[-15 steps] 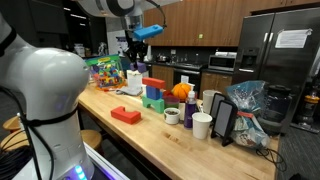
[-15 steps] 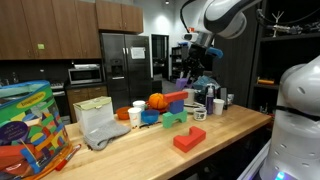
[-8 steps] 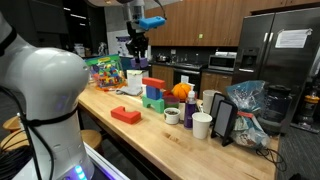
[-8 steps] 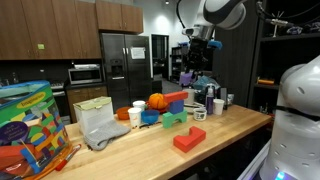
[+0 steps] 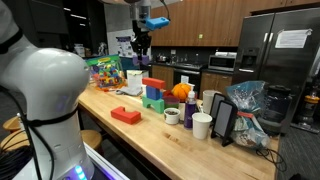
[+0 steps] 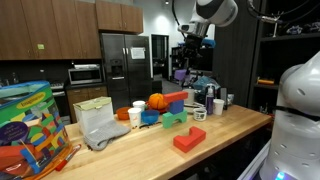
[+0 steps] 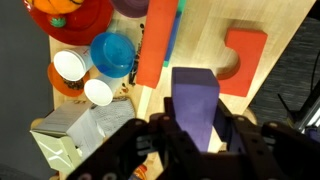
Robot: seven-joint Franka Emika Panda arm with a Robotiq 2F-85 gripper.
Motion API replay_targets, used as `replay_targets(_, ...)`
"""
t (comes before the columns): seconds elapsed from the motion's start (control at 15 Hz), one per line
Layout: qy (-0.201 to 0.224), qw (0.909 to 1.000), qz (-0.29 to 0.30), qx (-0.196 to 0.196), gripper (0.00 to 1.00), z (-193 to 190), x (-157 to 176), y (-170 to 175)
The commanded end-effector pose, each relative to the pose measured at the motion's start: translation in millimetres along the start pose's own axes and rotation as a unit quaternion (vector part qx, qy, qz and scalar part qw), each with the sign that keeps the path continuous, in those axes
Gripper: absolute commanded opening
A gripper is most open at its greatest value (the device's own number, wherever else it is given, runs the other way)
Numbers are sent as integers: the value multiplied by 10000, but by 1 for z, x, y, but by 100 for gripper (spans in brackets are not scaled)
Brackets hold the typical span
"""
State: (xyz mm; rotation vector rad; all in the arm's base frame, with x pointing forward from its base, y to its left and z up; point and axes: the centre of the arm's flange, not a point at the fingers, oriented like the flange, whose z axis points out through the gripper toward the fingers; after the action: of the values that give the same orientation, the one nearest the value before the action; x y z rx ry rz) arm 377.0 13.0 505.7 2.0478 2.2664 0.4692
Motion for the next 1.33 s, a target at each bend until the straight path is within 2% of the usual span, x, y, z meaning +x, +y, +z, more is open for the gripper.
replay_targets(0.0,188,9997,72,104,15,9,-6,28)
replay_targets(0.8,112,9974,508,497,15,48,-28,67)
replay_targets(1.27,441,9938,750,693,15,59,-43,74)
